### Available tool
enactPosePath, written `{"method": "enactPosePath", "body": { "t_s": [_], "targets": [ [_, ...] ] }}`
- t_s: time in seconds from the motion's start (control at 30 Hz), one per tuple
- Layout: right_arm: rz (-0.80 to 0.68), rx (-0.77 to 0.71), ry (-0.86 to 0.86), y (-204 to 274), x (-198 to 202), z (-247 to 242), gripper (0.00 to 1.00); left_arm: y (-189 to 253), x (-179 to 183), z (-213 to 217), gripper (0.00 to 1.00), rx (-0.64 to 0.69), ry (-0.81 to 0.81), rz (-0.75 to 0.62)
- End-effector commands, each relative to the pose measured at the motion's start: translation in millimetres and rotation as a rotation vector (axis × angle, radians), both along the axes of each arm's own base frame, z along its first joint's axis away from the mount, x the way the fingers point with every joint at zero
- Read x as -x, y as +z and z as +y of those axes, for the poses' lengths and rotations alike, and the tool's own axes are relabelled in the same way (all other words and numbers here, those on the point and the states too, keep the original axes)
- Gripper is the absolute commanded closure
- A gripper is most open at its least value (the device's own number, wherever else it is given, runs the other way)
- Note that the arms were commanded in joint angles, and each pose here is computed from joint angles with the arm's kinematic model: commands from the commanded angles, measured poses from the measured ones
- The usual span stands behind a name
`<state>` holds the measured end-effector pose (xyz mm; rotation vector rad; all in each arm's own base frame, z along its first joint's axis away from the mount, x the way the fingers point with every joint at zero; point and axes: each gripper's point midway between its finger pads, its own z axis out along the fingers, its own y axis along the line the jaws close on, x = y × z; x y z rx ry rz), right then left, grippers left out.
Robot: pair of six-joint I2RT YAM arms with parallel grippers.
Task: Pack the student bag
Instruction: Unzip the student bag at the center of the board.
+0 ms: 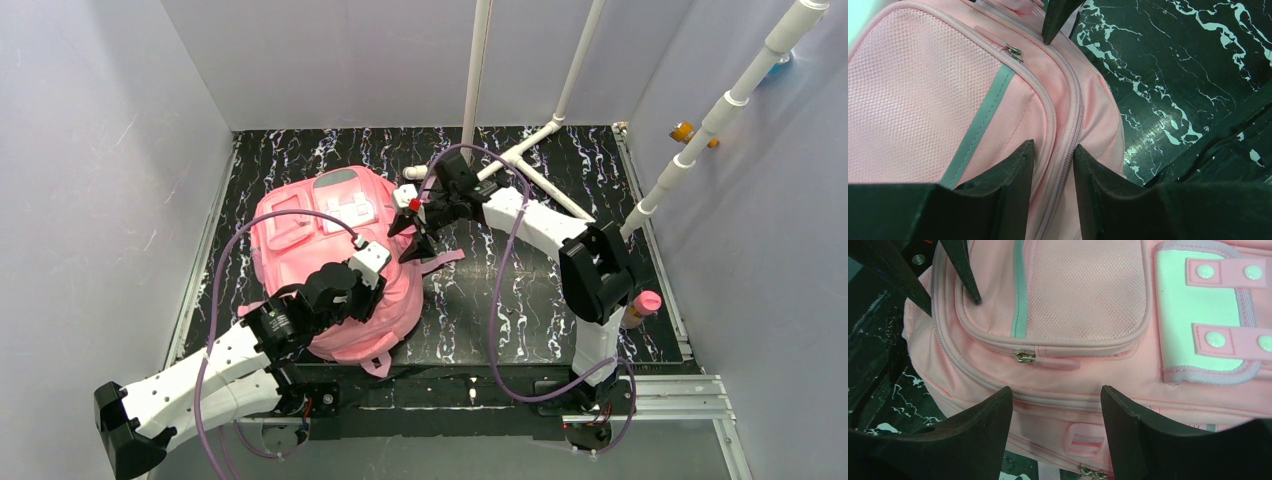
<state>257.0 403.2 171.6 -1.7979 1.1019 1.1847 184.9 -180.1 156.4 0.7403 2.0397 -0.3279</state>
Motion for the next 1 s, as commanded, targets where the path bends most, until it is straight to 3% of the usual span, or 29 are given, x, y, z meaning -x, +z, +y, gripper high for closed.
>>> {"method": "enactPosePath", "body": {
  "t_s": [0.0, 0.27, 0.53, 0.7, 0.97],
  "targets": [
    [-0.121, 0.046, 0.042, -2.7, -3.3, 9.1, 0.27, -18.1, 9.4, 17.3, 0.66, -0.062, 0.037, 0.075],
    [-0.139, 0.029, 0.095, 10.7, 7.3, 16.2, 0.24, -13.6, 9.8, 16.4, 0.6, -0.057, 0.038, 0.08],
    [-0.082, 0.005, 0.046, 21.8, 8.7, 16.5, 0.21, 22.5, 9.6, 11.8, 0.35, -0.002, 0.049, 0.077],
    [-0.054, -0.024, 0.065, 35.5, 14.0, 16.3, 0.21, 45.9, 6.2, 24.9, 0.34, -0.029, 0.092, 0.051],
    [-0.049, -0.088, 0.033, 64.7, 17.5, 14.0, 0.19, 90.6, 5.0, 47.1, 0.32, 0.036, 0.148, -0.073]
  ]
}}
